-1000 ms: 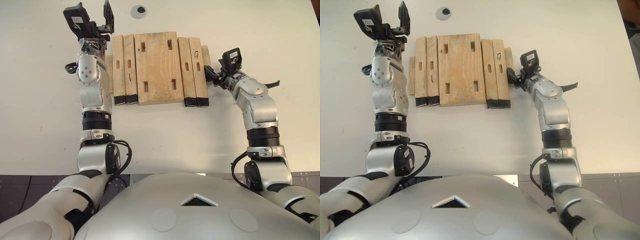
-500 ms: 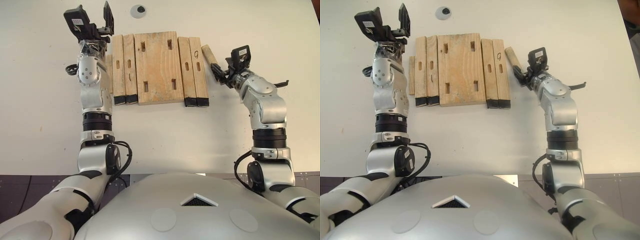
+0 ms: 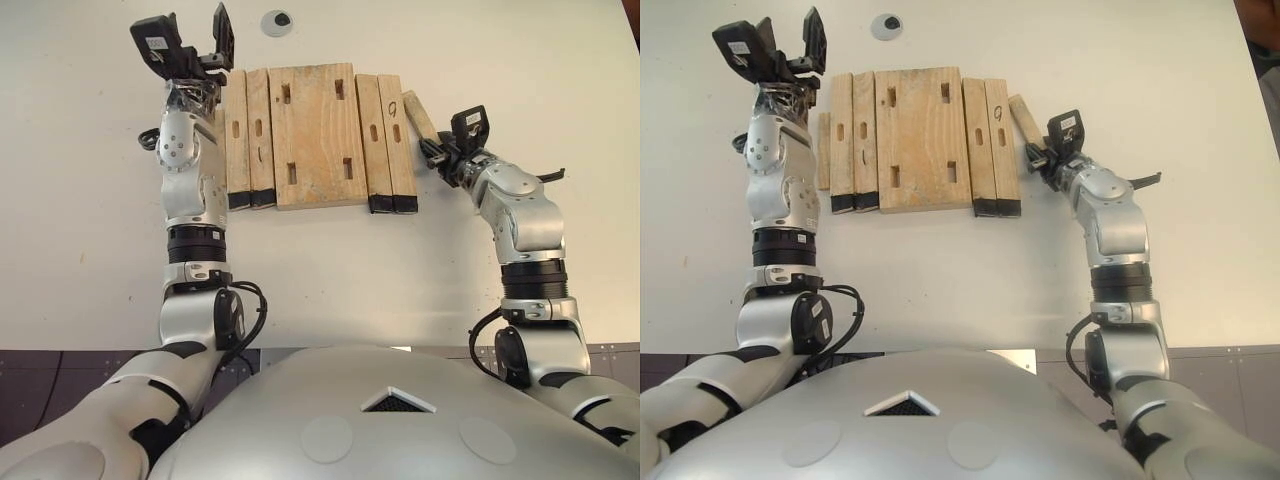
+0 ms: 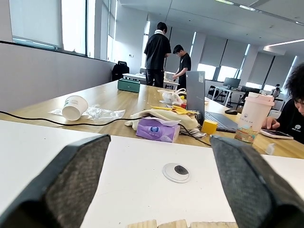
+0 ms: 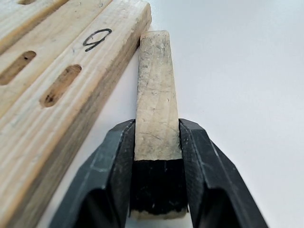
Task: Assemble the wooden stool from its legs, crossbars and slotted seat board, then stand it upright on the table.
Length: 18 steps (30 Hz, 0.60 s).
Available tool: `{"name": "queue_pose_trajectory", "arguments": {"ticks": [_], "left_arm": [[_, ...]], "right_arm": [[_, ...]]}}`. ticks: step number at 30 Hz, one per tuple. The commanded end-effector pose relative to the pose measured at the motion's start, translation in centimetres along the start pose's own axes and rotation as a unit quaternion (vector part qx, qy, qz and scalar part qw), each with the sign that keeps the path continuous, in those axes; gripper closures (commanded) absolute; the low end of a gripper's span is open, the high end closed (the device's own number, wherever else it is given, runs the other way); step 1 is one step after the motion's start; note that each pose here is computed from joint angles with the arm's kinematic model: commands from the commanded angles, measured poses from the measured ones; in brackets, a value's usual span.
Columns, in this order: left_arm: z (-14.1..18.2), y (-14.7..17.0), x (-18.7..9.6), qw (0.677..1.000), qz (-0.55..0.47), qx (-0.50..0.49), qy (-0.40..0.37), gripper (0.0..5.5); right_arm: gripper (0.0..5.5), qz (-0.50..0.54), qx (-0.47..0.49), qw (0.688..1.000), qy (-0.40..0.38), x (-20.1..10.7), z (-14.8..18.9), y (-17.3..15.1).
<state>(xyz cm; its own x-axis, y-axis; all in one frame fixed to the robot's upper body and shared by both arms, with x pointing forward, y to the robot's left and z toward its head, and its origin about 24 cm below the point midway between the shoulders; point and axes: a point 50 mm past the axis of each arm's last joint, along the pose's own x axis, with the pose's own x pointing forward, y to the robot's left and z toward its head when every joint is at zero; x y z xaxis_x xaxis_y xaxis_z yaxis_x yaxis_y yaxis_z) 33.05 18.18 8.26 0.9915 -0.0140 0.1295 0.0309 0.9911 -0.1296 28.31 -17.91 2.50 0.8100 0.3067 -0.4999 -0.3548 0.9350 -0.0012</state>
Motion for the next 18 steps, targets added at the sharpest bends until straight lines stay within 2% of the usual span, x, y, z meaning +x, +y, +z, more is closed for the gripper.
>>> {"name": "queue_pose_trajectory", "arguments": {"ticks": [1,3,6,11,14,18], "left_arm": [[1.1,-2.6,0.2,0.995,-0.075,-0.057,0.011,1.63],[1.9,-5.2,-0.2,0.976,-0.163,-0.14,0.042,1.63],[2.5,-8.6,-1.2,0.925,-0.254,-0.258,0.116,1.63],[3.9,-11.1,-1.8,0.855,-0.286,-0.396,0.176,1.63],[4.4,-11.2,-1.7,0.837,-0.276,-0.436,0.182,1.63],[5.0,-10.8,-1.5,0.829,-0.259,-0.464,0.173,2.16]], "right_arm": [[4.2,-0.012,0.026,0.994,-0.102,-0.4,2.7,-0.3],[4.2,0.028,0.013,0.979,-0.2,-1.1,5.9,0.7],[4.2,0.113,-0.029,0.953,-0.279,-2.3,8.0,3.4],[4.2,0.195,-0.06,0.931,-0.302,-2.9,8.3,6.4],[4.2,0.213,-0.062,0.927,-0.301,-3.1,8.1,7.0],[4.2,0.221,-0.062,0.926,-0.298,-3.1,8.2,7.1]]}}
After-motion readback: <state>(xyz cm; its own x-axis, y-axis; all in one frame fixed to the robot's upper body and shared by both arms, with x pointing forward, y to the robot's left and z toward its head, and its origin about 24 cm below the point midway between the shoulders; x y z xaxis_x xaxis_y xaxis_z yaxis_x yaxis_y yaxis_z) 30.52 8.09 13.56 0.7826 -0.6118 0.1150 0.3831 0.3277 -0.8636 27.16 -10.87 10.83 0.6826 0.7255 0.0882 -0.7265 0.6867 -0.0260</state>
